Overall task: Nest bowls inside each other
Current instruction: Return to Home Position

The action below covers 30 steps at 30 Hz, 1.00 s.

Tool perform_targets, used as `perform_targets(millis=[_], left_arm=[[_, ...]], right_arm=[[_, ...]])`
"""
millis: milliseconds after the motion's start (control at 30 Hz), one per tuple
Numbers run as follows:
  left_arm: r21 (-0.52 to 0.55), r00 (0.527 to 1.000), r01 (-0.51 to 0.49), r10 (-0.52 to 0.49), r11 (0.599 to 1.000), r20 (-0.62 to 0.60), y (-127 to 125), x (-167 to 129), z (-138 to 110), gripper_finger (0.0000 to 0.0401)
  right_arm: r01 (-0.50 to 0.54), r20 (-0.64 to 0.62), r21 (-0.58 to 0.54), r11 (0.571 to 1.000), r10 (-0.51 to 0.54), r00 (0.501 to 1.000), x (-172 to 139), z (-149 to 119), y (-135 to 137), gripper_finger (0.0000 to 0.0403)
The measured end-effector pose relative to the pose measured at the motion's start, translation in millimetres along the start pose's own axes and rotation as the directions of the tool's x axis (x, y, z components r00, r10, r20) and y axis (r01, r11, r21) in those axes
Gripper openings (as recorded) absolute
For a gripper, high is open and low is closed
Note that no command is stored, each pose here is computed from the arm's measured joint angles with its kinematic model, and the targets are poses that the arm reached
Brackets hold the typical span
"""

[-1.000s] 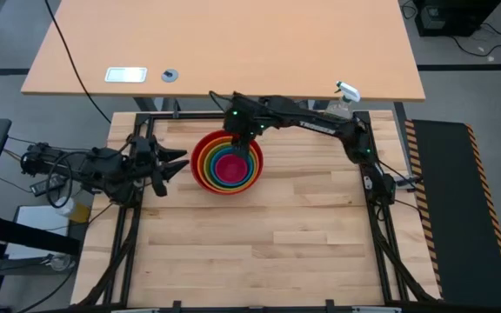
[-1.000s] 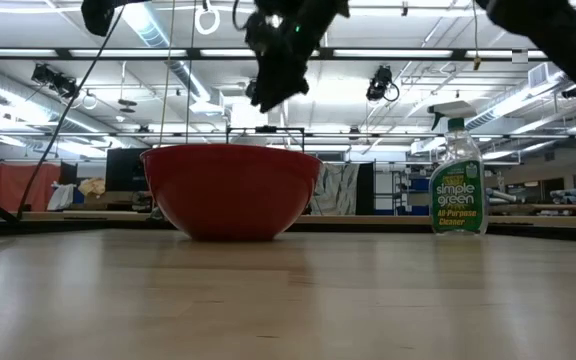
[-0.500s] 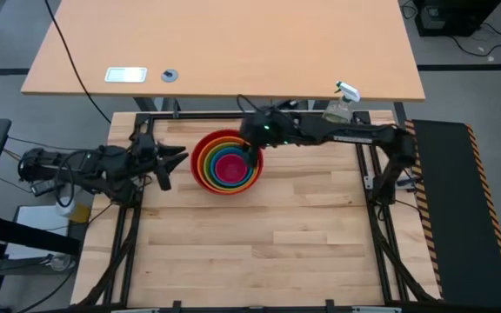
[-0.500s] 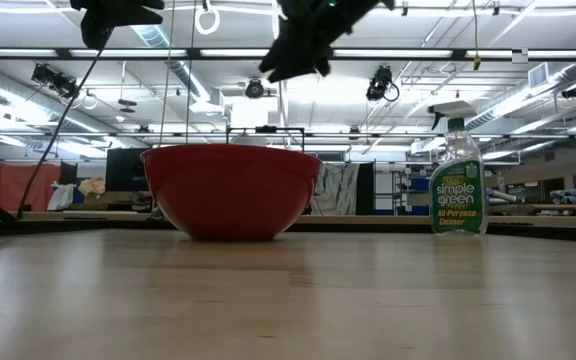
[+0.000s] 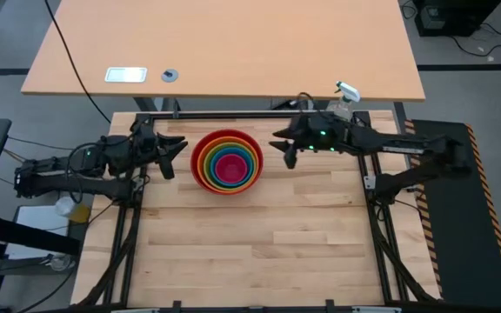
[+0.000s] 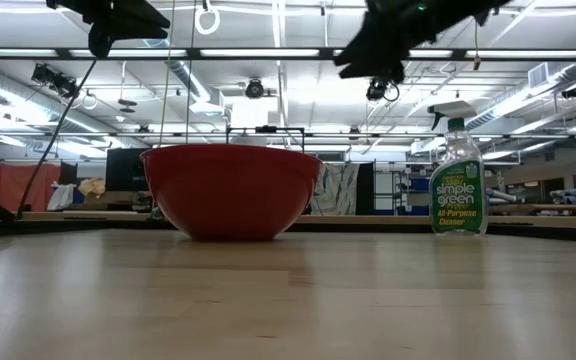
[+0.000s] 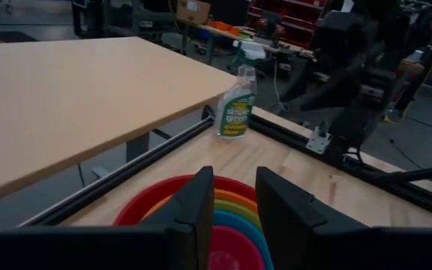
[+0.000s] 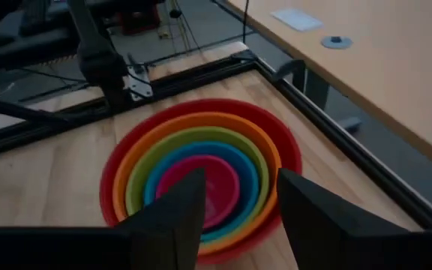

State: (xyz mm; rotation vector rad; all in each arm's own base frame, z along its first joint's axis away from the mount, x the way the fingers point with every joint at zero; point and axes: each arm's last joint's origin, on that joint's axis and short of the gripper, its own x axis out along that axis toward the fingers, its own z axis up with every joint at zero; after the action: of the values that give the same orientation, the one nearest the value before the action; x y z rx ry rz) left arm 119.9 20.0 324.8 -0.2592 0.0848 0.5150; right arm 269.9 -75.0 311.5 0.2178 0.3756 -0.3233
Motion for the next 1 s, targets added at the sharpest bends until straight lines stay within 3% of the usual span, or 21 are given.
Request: perform_targets(millis=[100,333,567,767,1000], left_arm=[[-0.022,1.000,0.004,-0.004,1.000,0.009,0,3,-4,0.0102],[-0.100,0.999,0.030,-0.034,0.995,-0.037,-1,16,-43,0.0102],[-0.140,0.999,0.038,-0.037,0.989,0.011,4,4,-41,0.0102],[-0.173,0.999,0.006,0.002,0.985,0.043,16,-15,-39,0.0102],[-0.202,0.999,-0.003,0.013,0.979,0.051,24,-29,-40,0.0102]], right_arm=[[0.011,0.011,0.014,1.000,-0.011,1.000,-11,-18,-5,0.0164],[-0.006,0.009,0.120,0.993,0.005,1.000,-22,-59,-15,0.0153],[-0.028,0.027,0.232,0.972,0.023,0.999,-36,-100,-24,0.0149],[-0.018,0.053,0.275,0.961,0.004,0.999,-51,-114,-31,0.0145],[0.011,0.118,0.293,0.956,-0.047,0.992,-64,-108,-41,0.0145]])
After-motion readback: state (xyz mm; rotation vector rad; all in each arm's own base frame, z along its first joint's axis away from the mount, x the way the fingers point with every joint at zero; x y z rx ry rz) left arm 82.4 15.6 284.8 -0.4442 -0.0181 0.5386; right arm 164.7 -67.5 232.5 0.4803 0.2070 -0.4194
